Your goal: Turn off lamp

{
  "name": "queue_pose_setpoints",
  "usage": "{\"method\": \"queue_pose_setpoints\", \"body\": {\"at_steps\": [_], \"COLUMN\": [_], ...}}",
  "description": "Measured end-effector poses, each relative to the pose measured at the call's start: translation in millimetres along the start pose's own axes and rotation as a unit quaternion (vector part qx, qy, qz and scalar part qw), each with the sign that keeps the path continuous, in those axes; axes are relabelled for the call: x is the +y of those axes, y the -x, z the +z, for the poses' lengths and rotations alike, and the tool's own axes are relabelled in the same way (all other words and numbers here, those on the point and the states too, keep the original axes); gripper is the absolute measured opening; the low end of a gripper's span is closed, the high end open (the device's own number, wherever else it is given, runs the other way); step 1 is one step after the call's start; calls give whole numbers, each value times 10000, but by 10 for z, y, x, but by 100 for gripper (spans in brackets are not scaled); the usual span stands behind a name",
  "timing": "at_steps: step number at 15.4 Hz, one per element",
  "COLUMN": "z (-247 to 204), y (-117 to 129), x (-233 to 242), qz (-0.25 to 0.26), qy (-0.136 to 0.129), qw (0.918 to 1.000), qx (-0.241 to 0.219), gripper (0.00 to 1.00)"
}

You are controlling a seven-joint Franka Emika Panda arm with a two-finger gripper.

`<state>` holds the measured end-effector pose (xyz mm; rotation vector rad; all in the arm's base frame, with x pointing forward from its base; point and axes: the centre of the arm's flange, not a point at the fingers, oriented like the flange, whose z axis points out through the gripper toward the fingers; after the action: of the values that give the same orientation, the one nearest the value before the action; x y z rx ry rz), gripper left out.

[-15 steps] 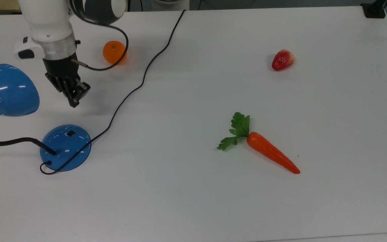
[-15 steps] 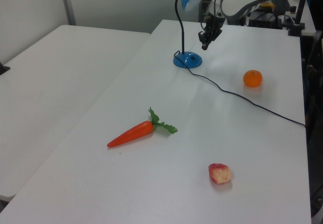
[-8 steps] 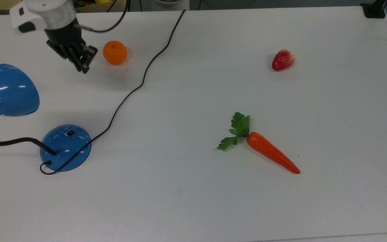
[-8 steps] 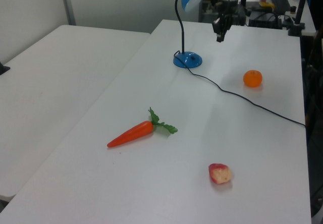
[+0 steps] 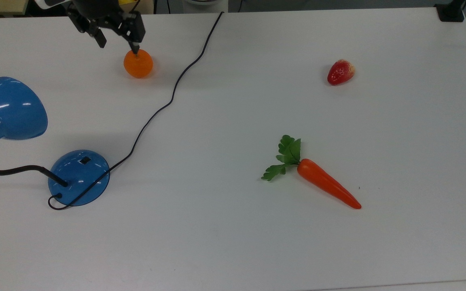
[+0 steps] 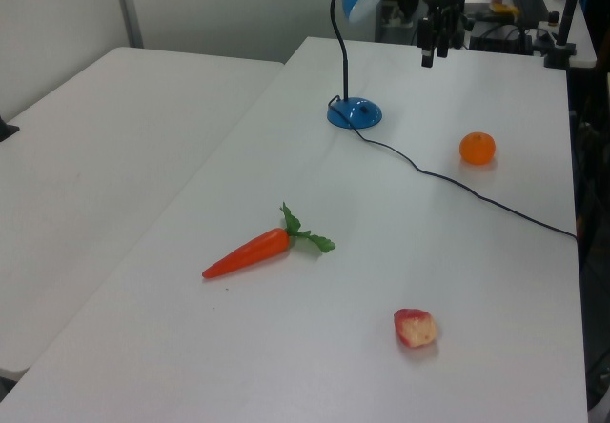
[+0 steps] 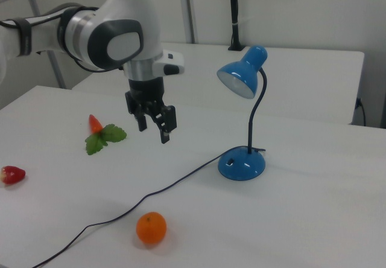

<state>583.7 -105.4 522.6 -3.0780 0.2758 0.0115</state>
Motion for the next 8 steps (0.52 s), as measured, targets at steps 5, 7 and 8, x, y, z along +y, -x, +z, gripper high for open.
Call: {"method": "queue_pose_setpoints", "body": {"at_steps": [5, 7, 8], "z": [-254, -324, -341], "y": [193, 260, 275], "x": [-139, -144, -145], "qz": [-177, -219, -227], "qy": [0, 0, 1], "qw": [9998, 9997, 9997], "qx": [-73, -91, -85], "gripper": [100, 100, 100]}}
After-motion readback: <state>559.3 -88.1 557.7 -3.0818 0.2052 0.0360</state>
